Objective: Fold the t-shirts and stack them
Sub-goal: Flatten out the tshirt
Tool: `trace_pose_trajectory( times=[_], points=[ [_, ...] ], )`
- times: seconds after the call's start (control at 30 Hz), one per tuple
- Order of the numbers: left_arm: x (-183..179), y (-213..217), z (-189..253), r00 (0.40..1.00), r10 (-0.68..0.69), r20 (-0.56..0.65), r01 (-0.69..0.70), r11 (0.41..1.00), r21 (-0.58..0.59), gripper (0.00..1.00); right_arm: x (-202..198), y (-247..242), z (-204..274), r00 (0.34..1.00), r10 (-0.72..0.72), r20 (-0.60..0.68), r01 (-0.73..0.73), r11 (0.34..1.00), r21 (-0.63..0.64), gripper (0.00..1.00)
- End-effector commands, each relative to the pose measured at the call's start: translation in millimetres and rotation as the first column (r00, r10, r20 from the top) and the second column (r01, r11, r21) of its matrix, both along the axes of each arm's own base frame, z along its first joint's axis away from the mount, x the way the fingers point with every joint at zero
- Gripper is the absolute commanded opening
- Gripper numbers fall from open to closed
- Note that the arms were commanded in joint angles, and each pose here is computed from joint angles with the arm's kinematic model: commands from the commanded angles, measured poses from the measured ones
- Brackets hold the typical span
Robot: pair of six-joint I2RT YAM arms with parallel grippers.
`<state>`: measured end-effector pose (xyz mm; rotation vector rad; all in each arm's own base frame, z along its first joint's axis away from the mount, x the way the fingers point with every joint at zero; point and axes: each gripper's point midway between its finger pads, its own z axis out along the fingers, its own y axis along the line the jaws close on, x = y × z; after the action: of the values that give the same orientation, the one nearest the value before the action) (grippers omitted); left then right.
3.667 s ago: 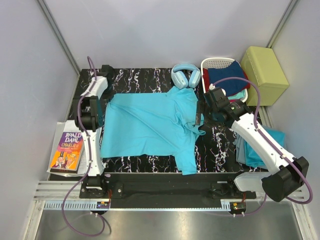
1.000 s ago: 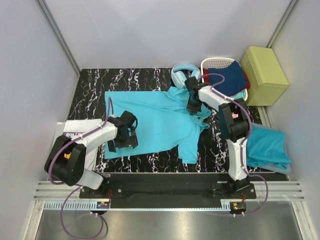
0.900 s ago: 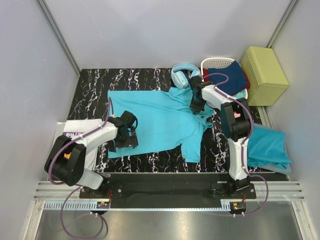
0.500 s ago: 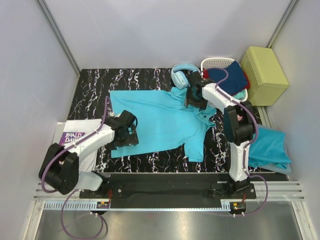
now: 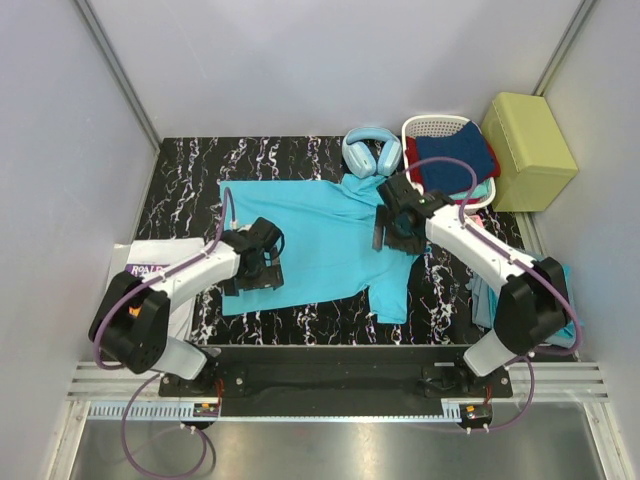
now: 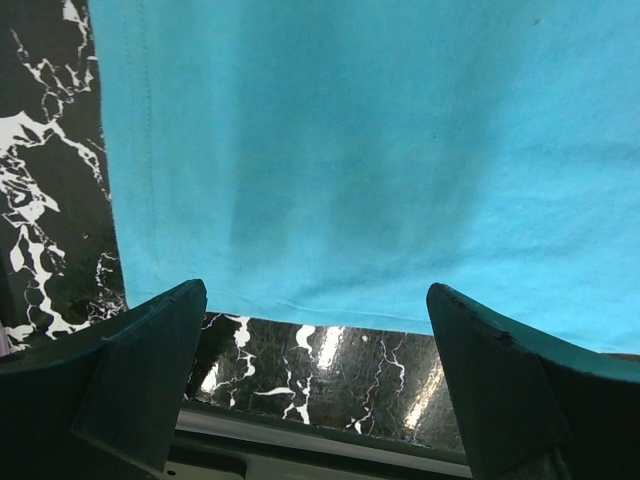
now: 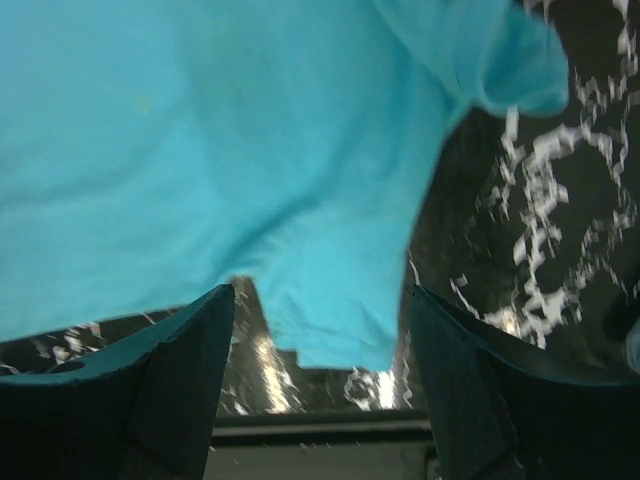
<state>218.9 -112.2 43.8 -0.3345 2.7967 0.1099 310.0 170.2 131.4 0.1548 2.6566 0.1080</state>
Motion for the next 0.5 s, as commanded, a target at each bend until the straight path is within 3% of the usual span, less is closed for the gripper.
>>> trace_pose_trajectory(
  times=[0.0, 0.47],
  points=[
    [12, -9, 1, 1.0, -0.002, 0.023, 0.002, 1.0, -0.015, 0.99, -53, -20, -11, 0.995, -0.056, -0.084, 0.053, 0.998, -0.036, 0.76],
    [6, -18, -19, 0.998, -0.03, -0.057, 0.029, 0.999, -0.013, 0.99, -140, -17, -38, 0.971, -0.008, -0.24, -0.007, 0.998, -0.061, 0.72]
  ],
)
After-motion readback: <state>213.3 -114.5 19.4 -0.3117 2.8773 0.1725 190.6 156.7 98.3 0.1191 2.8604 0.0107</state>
